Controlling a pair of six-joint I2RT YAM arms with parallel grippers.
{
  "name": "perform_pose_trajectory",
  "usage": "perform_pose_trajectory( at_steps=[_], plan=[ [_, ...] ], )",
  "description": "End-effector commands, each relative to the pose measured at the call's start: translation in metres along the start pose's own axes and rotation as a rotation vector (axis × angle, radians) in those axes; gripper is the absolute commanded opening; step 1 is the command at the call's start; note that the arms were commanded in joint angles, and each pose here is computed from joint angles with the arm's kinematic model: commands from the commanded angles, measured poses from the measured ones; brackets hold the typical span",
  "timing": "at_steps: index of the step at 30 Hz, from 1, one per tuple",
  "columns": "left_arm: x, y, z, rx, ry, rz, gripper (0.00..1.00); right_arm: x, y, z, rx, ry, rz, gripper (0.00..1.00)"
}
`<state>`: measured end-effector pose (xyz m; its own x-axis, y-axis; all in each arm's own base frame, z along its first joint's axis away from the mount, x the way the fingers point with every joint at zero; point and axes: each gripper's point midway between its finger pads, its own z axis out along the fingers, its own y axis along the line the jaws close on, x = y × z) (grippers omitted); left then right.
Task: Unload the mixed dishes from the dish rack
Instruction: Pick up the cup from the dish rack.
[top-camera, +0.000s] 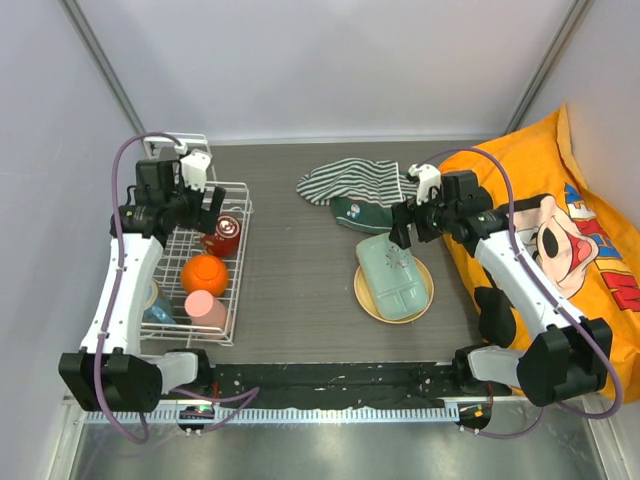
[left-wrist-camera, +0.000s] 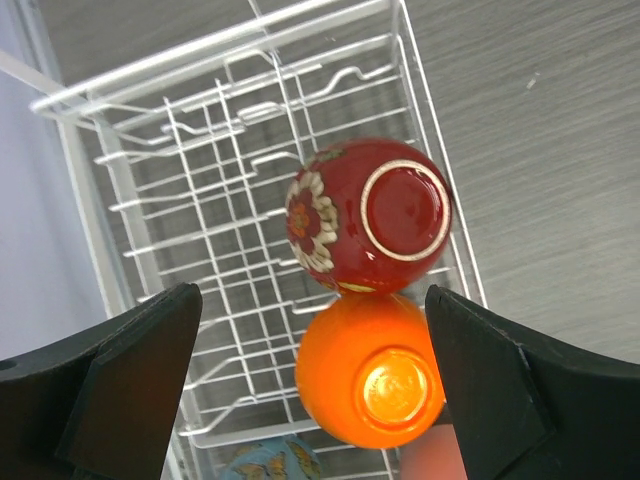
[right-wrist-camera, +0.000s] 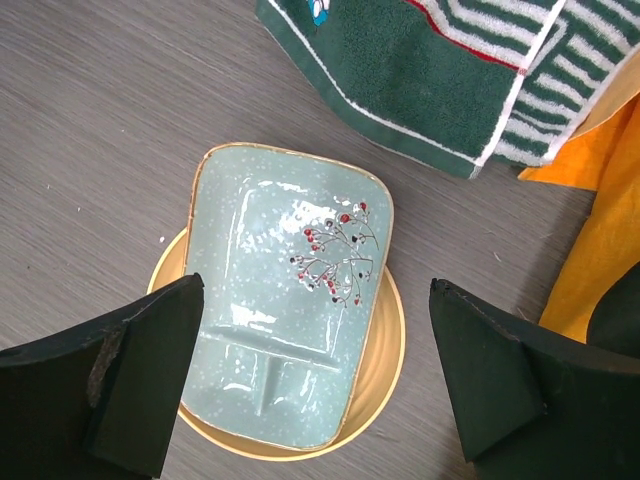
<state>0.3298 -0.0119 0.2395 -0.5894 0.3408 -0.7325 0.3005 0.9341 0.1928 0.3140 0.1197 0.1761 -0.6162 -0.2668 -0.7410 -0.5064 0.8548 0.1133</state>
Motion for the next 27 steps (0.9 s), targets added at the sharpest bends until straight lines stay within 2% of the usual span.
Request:
perform_pose_trajectory(
  at_steps=[1, 6, 9, 15, 20, 27],
  plan=[
    [0.003, -0.013, -0.015, 0.079, -0.013, -0.063, 1.0, -0.019, -0.001, -0.007, 0.024, -0.086, -0.021, 0.99],
    [0.02, -0.001, -0.031, 0.078, 0.006, -0.083, 1.0, -0.012, -0.001, -0.004, 0.019, -0.066, -0.028, 0.99],
    [0.021, -0.004, -0.045, 0.125, -0.021, -0.026, 1.0, -0.011, 0.001, -0.004, 0.011, -0.065, -0.034, 0.99],
    [0.039, -0.034, -0.081, 0.279, 0.005, 0.114, 1.0, -0.005, 0.001, 0.0, 0.004, -0.038, -0.037, 0.99],
    [0.064, -0.06, -0.108, 0.378, 0.062, 0.135, 1.0, -0.003, 0.001, 0.003, 0.003, -0.028, -0.041, 0.99],
    [0.101, -0.078, -0.122, 0.437, 0.143, 0.169, 0.99, 0.001, 0.0, 0.006, 0.007, -0.009, -0.045, 0.99]
  ],
)
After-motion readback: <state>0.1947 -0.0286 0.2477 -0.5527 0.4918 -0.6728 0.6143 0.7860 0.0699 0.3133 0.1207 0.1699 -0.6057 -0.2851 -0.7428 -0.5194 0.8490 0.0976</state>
